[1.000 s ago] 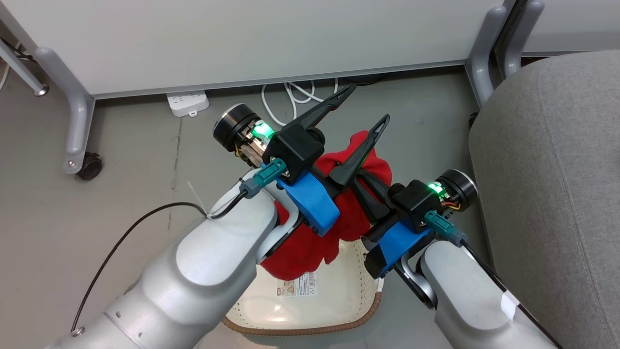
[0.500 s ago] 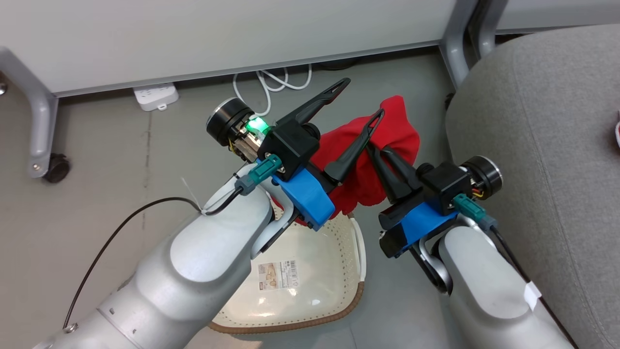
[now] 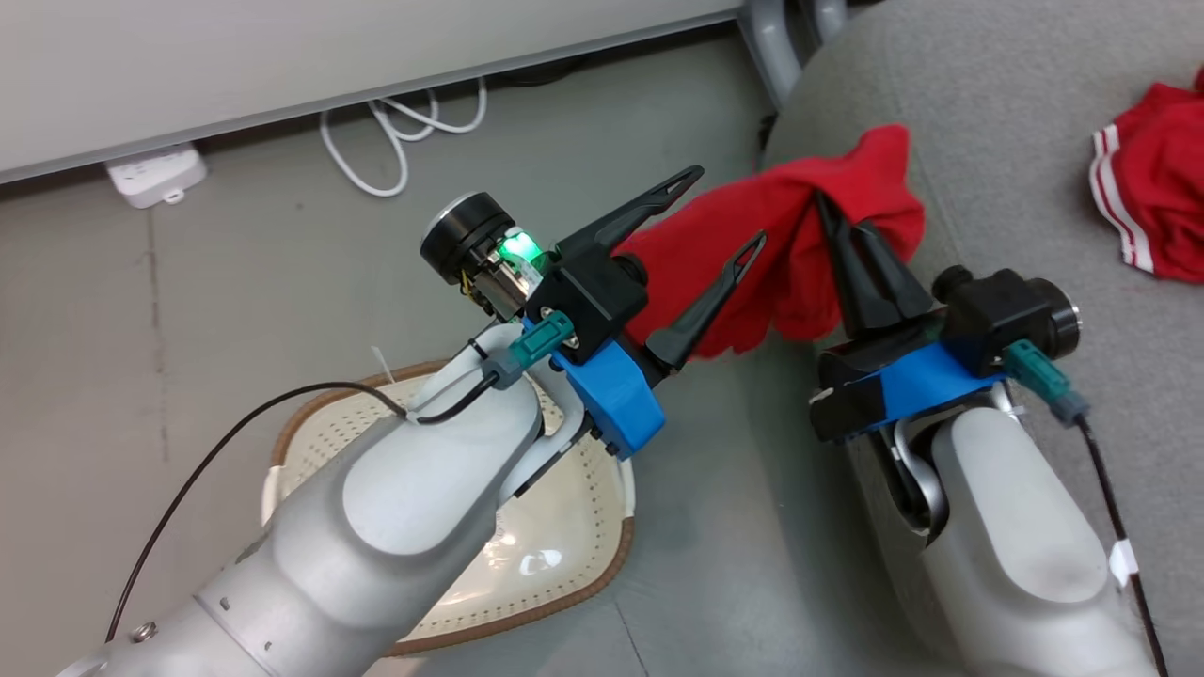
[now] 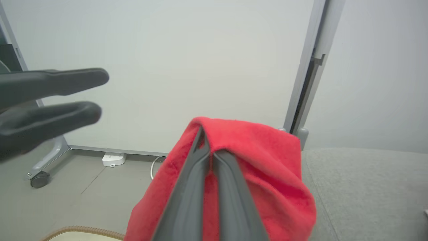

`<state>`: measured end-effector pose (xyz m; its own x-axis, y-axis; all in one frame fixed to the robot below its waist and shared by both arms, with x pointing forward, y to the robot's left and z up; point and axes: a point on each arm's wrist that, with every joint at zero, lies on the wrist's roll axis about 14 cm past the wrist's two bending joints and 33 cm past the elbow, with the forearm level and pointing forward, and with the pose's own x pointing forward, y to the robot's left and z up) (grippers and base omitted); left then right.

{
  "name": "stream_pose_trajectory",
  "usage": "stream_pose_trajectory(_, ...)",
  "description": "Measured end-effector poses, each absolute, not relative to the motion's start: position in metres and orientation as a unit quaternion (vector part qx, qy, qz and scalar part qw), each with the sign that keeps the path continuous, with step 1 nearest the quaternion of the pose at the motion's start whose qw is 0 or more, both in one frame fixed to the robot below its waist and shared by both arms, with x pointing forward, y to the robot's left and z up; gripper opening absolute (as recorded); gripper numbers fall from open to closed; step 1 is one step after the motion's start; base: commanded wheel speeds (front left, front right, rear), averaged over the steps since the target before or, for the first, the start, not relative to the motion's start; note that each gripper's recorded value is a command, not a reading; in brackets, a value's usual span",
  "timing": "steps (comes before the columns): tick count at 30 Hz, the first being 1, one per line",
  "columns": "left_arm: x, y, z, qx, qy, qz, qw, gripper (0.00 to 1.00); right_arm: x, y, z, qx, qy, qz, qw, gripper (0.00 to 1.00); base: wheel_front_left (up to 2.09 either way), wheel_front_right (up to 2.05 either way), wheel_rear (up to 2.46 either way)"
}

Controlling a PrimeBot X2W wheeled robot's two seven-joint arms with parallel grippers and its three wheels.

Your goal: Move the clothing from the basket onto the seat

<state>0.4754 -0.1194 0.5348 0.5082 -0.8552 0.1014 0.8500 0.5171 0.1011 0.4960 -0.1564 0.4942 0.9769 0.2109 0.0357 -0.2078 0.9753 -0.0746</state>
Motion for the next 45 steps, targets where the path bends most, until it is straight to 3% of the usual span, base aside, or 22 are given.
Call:
stream_pose_trajectory(15,0.438,-0.188,0.51,-0.002,-0.048,-0.589,0.807,1.0,0.449,-0.275,0.499,-0.043,-0.019,-0.07,0.996,0.0,0.0,0.0,0.0)
stream_pose_trajectory(23,0.422,-0.21,0.495,-0.014,-0.033,-0.622,0.782,1.0,0.42,-0.307,0.486,-0.048,0.006,-0.124,0.991,0.0,0.0,0.0,0.0)
stream_pose_trajectory(38,0.414,-0.221,0.486,-0.026,-0.024,-0.639,0.768,1.0,0.408,-0.317,0.479,-0.05,0.021,-0.144,0.988,0.0,0.0,0.0,0.0)
stream_pose_trajectory(45,0.429,-0.215,0.476,-0.028,-0.02,-0.628,0.778,1.0,0.45,-0.305,0.521,-0.078,-0.043,-0.108,0.99,0.0,0.0,0.0,0.0)
